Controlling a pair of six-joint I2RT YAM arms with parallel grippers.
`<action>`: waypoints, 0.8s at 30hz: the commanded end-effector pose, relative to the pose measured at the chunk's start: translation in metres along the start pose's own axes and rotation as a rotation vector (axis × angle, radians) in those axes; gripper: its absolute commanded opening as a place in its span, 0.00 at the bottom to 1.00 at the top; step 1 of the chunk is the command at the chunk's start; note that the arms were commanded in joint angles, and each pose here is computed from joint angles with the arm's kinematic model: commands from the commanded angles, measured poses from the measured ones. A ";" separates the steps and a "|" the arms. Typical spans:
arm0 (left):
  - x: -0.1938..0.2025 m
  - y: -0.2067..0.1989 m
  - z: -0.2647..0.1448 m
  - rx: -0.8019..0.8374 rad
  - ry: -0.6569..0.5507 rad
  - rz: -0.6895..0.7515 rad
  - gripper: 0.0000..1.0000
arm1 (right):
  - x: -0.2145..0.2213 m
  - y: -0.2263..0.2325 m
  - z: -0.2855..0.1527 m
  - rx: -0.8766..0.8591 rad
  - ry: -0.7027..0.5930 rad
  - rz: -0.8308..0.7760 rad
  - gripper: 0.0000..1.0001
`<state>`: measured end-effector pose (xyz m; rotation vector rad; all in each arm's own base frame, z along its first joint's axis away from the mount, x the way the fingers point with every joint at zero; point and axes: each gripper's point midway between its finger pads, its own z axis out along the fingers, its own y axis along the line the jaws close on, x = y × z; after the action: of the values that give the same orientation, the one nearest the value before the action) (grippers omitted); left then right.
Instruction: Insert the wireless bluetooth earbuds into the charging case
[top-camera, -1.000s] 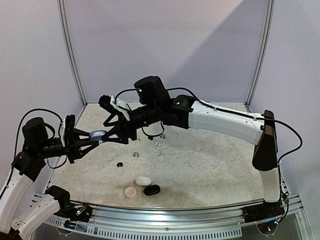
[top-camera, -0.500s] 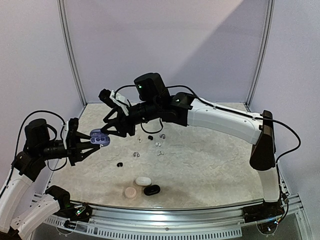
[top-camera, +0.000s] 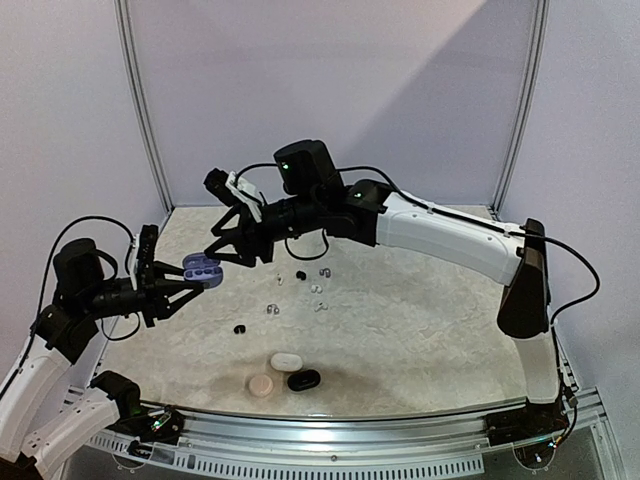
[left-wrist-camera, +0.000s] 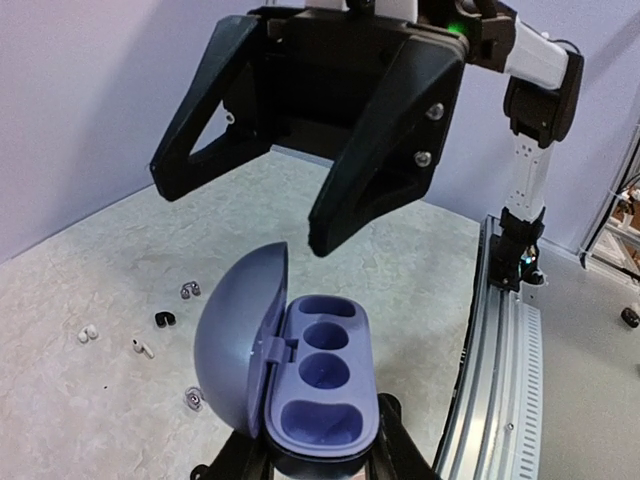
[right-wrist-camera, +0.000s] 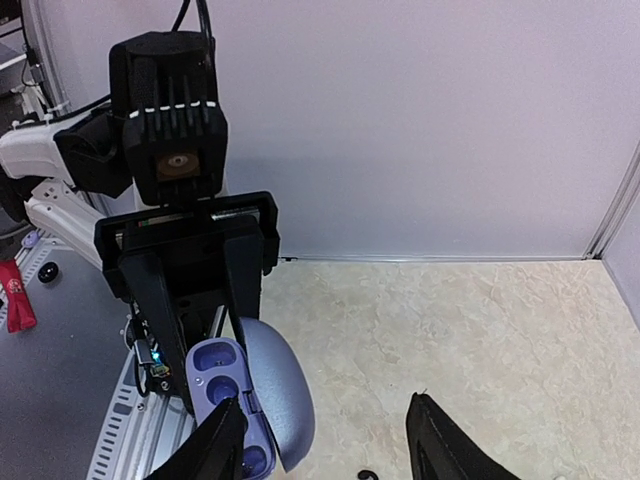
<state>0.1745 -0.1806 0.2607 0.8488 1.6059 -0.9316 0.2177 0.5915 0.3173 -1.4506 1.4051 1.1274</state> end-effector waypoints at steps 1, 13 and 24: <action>0.001 0.002 0.003 -0.001 -0.014 -0.044 0.00 | -0.011 0.001 -0.005 -0.054 -0.031 0.017 0.58; 0.001 0.013 -0.003 -0.083 -0.010 -0.069 0.00 | 0.028 -0.132 -0.066 0.327 0.015 0.350 0.47; 0.005 0.017 -0.006 -0.104 -0.008 -0.048 0.00 | 0.201 -0.243 -0.113 0.750 0.406 0.545 0.31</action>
<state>0.1850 -0.1702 0.2625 0.7439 1.6387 -0.8900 0.4646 0.4547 0.2183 -0.7661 2.0949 0.6555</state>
